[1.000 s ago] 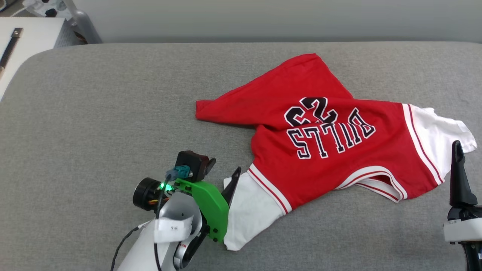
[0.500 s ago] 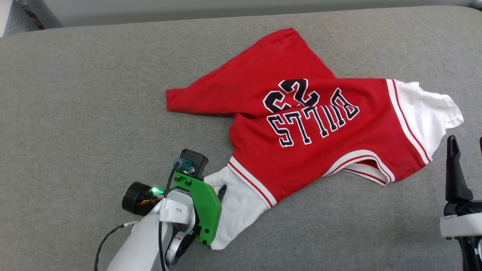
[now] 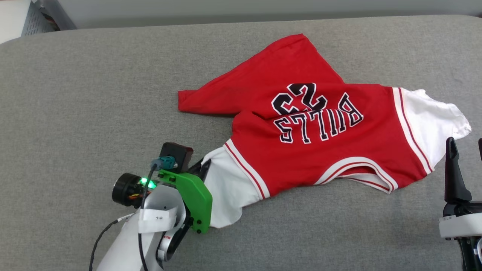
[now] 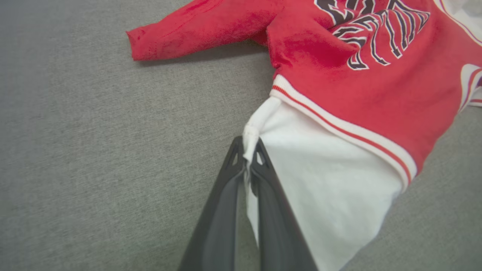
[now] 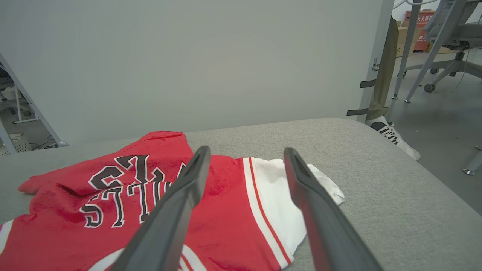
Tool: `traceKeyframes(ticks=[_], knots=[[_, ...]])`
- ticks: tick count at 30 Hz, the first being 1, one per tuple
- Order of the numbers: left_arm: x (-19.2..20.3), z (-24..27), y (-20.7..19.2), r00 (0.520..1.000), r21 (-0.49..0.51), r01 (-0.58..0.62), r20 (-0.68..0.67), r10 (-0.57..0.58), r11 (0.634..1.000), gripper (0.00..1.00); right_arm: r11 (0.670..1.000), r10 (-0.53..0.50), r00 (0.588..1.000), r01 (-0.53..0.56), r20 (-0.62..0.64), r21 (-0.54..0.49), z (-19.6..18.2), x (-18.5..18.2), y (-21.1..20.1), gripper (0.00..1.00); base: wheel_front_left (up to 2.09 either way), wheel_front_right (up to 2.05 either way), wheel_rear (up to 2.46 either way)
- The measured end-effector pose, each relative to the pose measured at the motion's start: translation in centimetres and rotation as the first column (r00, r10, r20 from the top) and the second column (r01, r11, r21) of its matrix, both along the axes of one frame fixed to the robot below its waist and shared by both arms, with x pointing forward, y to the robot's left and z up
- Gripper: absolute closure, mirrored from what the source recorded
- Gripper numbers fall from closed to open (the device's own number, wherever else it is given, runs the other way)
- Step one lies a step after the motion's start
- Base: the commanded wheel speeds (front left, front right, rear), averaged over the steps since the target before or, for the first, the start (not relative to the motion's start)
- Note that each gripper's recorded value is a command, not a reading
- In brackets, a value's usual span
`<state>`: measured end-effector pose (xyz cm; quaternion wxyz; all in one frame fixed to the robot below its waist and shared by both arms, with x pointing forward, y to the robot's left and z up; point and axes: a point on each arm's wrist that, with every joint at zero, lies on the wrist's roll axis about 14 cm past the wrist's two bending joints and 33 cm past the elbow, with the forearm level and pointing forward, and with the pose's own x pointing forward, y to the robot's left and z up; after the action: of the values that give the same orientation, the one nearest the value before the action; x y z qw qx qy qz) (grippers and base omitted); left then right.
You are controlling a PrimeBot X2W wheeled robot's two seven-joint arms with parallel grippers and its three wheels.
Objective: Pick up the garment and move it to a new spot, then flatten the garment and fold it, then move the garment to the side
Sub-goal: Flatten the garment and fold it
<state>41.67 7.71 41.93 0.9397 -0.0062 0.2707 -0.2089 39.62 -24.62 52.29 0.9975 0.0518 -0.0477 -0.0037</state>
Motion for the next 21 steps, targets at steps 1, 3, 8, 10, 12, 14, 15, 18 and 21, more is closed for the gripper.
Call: traceKeyframes(ticks=[1,3,8,10,12,14,15,18,21], knots=[[0.2,0.8,0.6,0.999,-0.008,-0.023,0.032,0.023,1.0,1.0,1.0,0.005,1.0,-0.005,0.005,0.001,0.2,0.1,0.2,0.0,0.0,0.0,0.0],[1.1,3.8,3.1,0.989,-0.007,-0.069,0.132,0.069,0.998,1.0,1.0,0.027,0.999,-0.028,0.019,0.008,0.5,0.3,0.9,0.0,0.0,0.0,0.0],[2.5,4.0,4.9,0.992,0.074,-0.042,0.121,0.033,0.996,1.0,0.999,0.036,0.999,-0.037,0.002,0.015,-0.2,0.7,1.3,0.0,0.0,0.0,0.0],[4.2,4.0,5.3,0.995,0.121,-0.004,0.098,-0.008,0.993,1.0,0.999,0.038,0.999,-0.038,-0.007,0.016,-0.5,1.1,1.4,0.0,0.0,0.0,0.0],[5.4,3.8,5.6,0.997,0.145,0.018,0.077,-0.029,0.989,1.0,0.999,0.035,0.999,-0.034,-0.011,0.016,-0.8,1.3,1.3,0.0,0.0,0.0,0.0],[6.4,3.3,5.7,0.997,0.172,0.038,0.052,-0.048,0.984,1.0,0.999,0.029,0.999,-0.029,-0.015,0.015,-1.1,1.4,1.1,0.0,0.0,0.0,0.0],[6.8,2.9,5.7,0.998,0.183,0.051,0.03,-0.057,0.982,1.0,1.0,0.026,0.999,-0.026,-0.019,0.014,-1.2,1.4,1.0,0.0,0.0,0.0,0.0],[8.2,0.9,5.5,0.996,0.21,0.086,-0.05,-0.077,0.974,1.0,1.0,0.016,0.999,-0.015,-0.038,0.012,-2.0,1.5,0.7,0.0,0.0,0.0,0.0],[9.3,-0.3,5.3,0.993,0.219,0.104,-0.078,-0.089,0.97,1.0,1.0,0.008,0.999,-0.007,-0.048,0.009,-2.5,1.6,0.4,0.0,0.0,0.0,0.0]])
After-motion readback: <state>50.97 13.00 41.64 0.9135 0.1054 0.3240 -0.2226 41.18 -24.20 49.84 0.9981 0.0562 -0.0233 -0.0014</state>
